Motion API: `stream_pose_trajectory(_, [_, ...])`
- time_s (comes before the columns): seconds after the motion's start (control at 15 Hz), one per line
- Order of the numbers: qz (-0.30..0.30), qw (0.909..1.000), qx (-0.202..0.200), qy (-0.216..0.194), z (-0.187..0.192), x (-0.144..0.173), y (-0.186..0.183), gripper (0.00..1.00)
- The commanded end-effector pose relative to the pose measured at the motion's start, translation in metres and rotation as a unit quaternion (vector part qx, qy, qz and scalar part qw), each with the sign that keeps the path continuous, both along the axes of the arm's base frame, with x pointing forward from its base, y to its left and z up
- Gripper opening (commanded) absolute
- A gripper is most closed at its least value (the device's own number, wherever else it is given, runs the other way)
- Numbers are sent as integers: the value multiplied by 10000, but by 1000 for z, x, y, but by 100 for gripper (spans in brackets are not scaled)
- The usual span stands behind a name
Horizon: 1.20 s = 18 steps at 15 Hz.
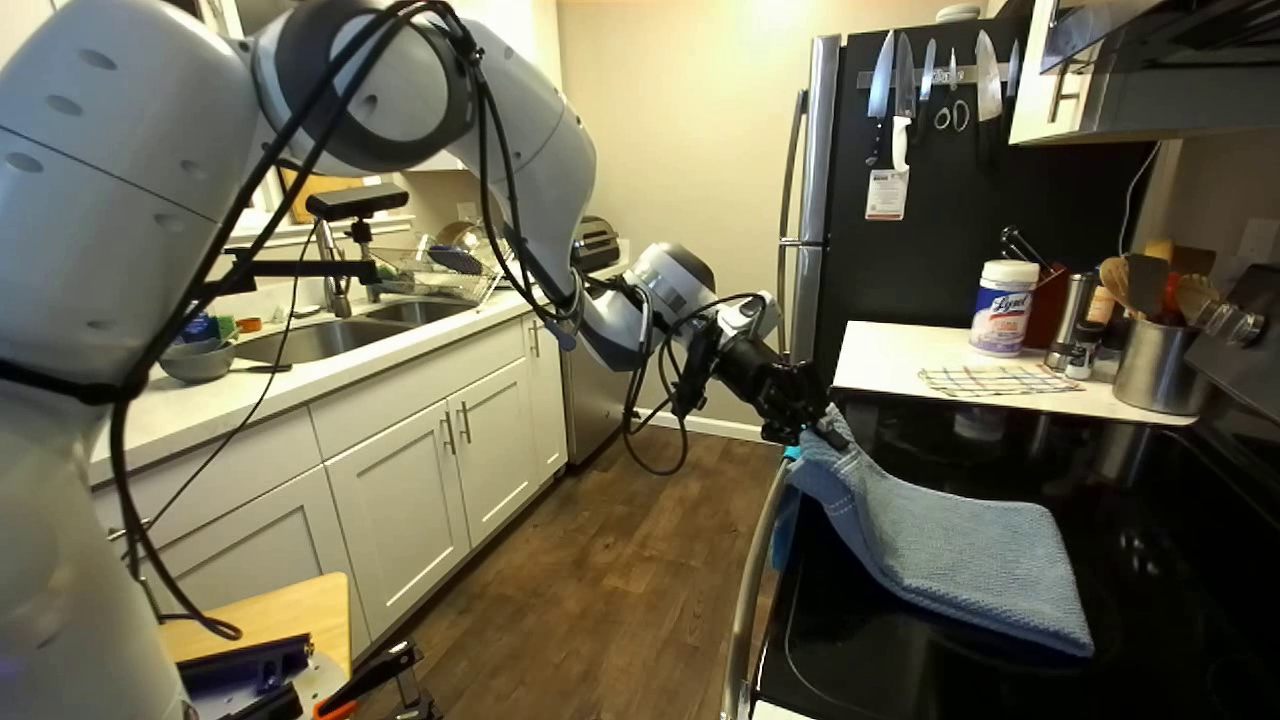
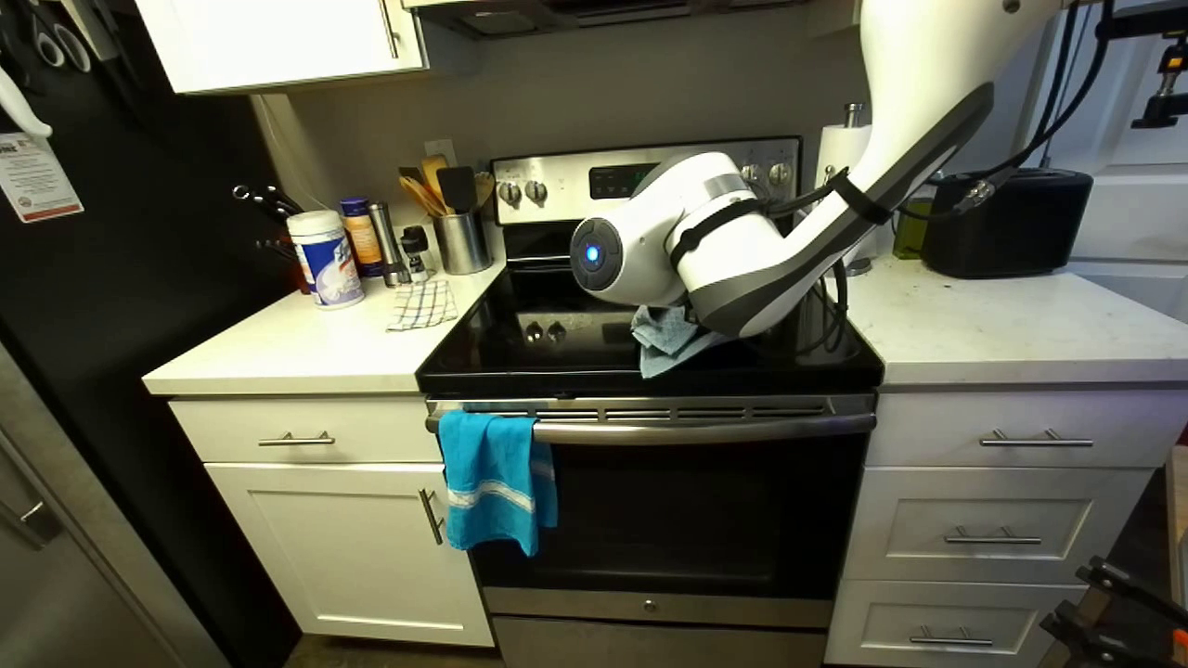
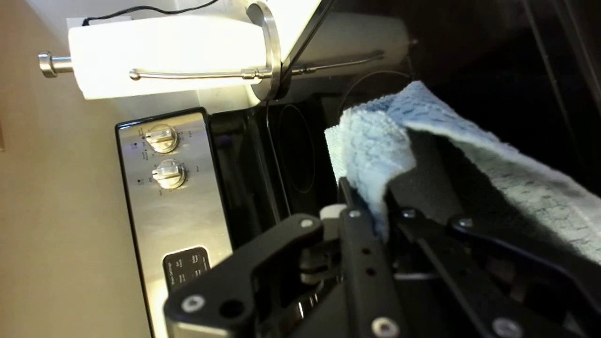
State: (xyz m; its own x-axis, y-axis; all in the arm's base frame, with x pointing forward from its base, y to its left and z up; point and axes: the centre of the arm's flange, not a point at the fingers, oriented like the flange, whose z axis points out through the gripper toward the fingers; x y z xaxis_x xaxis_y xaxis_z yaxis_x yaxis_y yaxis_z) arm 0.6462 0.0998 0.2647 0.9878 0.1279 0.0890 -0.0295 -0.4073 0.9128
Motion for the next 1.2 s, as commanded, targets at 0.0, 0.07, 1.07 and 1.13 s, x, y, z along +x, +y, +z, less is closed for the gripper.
stream_pose_trajectory(0.0, [12, 9996, 117, -245, 21, -18, -10, 2])
stream_pose_trajectory(0.07, [-31, 9990, 276, -351, 33, -21, -14, 2])
stream_pose_trajectory(1.07, [-1002, 9647, 1279, -2074, 248, -68, -107, 2])
stream_pose_trajectory(1.13, [-1020, 9641, 1291, -2085, 249, -66, -108, 2])
